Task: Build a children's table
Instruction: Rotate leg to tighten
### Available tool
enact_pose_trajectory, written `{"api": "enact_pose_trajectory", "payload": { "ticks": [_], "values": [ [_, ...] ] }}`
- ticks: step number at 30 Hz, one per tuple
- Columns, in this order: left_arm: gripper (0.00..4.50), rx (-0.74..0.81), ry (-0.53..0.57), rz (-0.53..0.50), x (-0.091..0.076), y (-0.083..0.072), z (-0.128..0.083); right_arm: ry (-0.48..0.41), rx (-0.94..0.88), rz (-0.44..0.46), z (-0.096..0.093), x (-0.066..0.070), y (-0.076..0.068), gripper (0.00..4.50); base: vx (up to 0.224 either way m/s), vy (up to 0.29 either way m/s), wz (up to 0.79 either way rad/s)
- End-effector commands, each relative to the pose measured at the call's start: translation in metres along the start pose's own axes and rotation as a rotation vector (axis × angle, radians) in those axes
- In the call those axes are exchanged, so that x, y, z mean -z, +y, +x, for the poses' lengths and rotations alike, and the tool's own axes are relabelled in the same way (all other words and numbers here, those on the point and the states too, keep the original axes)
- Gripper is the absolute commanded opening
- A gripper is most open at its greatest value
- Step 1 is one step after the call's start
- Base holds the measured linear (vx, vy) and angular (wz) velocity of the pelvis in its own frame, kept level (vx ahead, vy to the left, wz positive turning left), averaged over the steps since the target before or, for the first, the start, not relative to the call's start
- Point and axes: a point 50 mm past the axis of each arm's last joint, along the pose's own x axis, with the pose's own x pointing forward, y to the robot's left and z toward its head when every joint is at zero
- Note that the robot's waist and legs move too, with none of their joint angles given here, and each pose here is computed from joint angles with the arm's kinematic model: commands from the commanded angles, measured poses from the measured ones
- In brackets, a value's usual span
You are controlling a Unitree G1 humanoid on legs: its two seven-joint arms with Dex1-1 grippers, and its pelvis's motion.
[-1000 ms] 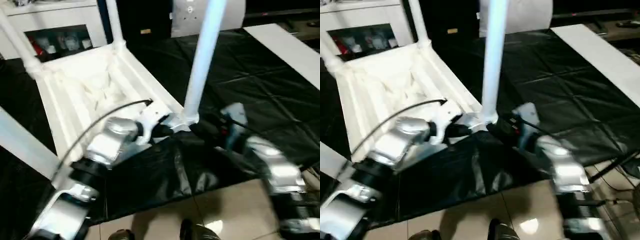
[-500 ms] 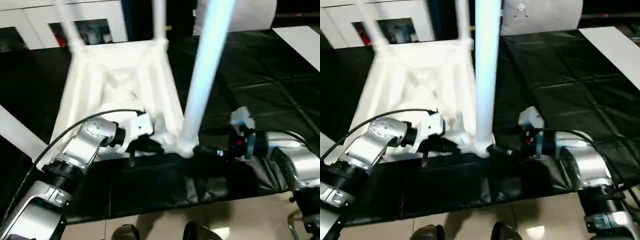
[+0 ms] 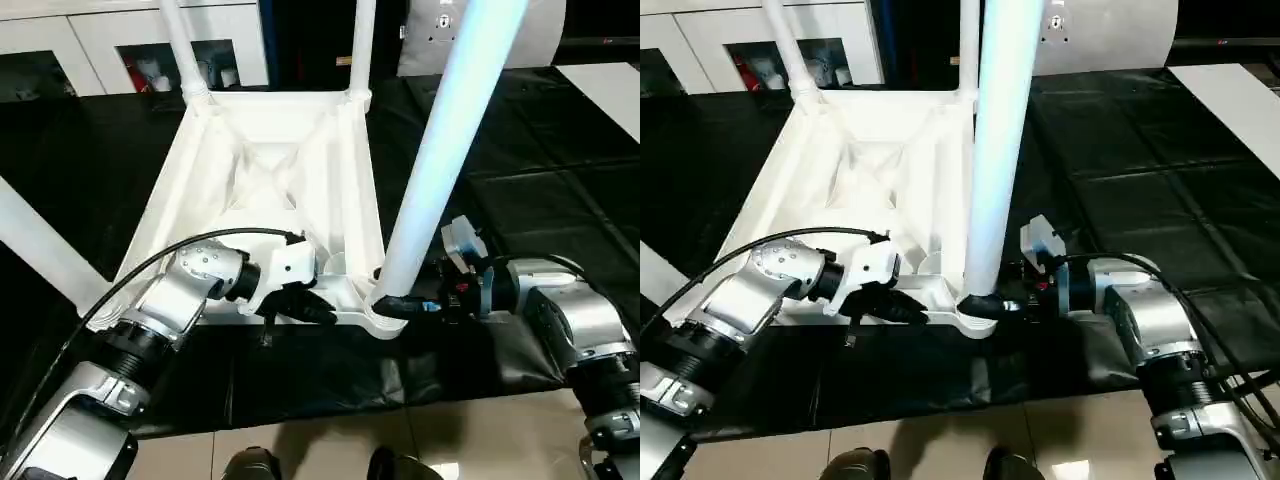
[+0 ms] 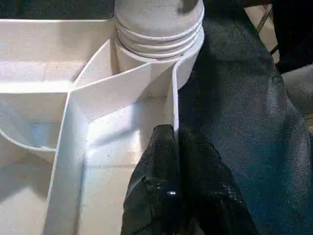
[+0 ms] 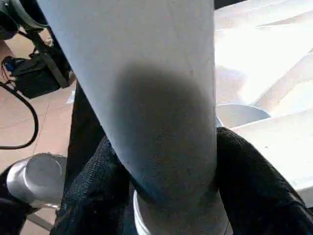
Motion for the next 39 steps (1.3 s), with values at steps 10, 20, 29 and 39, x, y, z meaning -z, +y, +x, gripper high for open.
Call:
{"api": "enact_pose_trajectory", "payload": {
  "ticks": [10,20,29,39],
  "values": [
    [0.0,-0.251,-0.056,-0.245,-0.01,0.015,0.024,-0.062,0.417,0.198,0.053,-0.002,-0.008,2.14,-0.01,-0.001,-0.01],
    [0.0,-0.547,-0.128,-0.381,-0.031,0.036,0.044,-0.108,0.74,0.234,0.081,-0.008,-0.021,2.76,-0.016,0.003,-0.03],
    [0.0,-0.472,-0.081,-0.252,-0.022,0.026,0.034,-0.18,0.661,0.204,0.054,-0.012,-0.018,3.67,0.0,0.0,0.0],
    [0.0,-0.121,-0.052,-0.099,-0.004,-0.006,0.024,0.061,0.398,-0.015,0.001,-0.005,-0.009,4.12,0.004,-0.005,0.01]
  ]
}}
